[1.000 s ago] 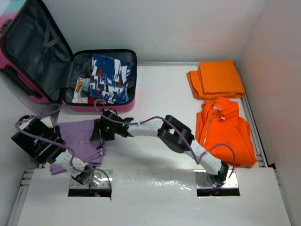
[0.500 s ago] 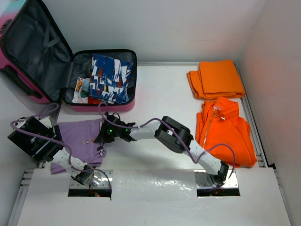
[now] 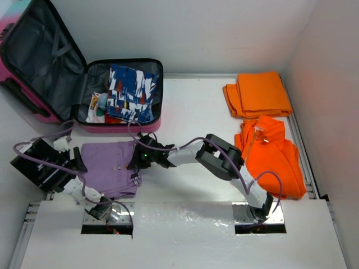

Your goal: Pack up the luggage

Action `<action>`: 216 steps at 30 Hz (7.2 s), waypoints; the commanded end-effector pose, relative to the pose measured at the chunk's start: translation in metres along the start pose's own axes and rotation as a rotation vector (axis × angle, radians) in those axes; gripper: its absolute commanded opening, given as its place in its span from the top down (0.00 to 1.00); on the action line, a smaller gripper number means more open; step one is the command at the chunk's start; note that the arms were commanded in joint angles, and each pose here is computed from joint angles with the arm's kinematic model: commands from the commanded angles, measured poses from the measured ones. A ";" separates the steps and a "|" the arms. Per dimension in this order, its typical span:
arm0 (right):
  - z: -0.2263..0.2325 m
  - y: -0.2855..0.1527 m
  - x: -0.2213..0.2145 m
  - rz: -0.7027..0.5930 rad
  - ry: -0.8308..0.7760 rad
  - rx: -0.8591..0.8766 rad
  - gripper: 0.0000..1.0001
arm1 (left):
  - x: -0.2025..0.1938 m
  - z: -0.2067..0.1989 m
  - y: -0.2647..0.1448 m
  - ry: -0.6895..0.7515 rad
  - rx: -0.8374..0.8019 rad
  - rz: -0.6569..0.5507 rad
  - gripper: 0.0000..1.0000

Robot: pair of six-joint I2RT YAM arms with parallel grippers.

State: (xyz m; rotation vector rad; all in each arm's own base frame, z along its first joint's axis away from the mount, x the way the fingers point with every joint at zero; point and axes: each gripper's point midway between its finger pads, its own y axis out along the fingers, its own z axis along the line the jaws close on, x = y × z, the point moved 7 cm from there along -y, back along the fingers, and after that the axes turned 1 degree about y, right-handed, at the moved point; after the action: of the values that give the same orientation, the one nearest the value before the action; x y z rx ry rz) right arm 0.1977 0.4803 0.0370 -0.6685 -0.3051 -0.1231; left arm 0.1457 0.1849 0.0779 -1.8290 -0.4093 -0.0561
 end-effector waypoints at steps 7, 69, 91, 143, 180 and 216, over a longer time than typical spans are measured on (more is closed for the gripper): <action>0.001 0.009 0.007 -0.021 -0.040 -0.004 1.00 | -0.021 -0.040 0.033 0.070 -0.149 0.088 0.33; -0.021 -0.125 0.373 -0.837 -0.279 -0.203 0.01 | 0.382 -0.165 -0.037 0.307 0.161 -0.700 0.75; -0.051 -0.334 0.278 -0.692 -0.369 -0.533 0.01 | 0.375 -0.139 -0.063 0.232 0.420 -0.643 0.00; -0.246 -0.379 0.052 -0.160 0.070 -1.070 0.05 | 0.298 -0.246 -0.134 0.452 0.189 -0.610 0.00; -0.095 -0.288 0.115 -0.247 -0.092 -0.513 0.08 | 0.184 -0.413 -0.045 0.886 -0.241 -0.307 0.00; -0.264 -0.308 -0.055 -0.362 0.513 -0.493 0.15 | 0.045 -0.446 0.158 0.851 -0.337 0.307 0.03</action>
State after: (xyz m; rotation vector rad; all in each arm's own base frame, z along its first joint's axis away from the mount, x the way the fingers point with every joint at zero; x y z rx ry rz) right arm 0.1914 0.0835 0.0523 -0.8982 -0.0578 -0.8260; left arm 0.2999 -0.2620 0.0878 -1.9266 0.5511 -0.7207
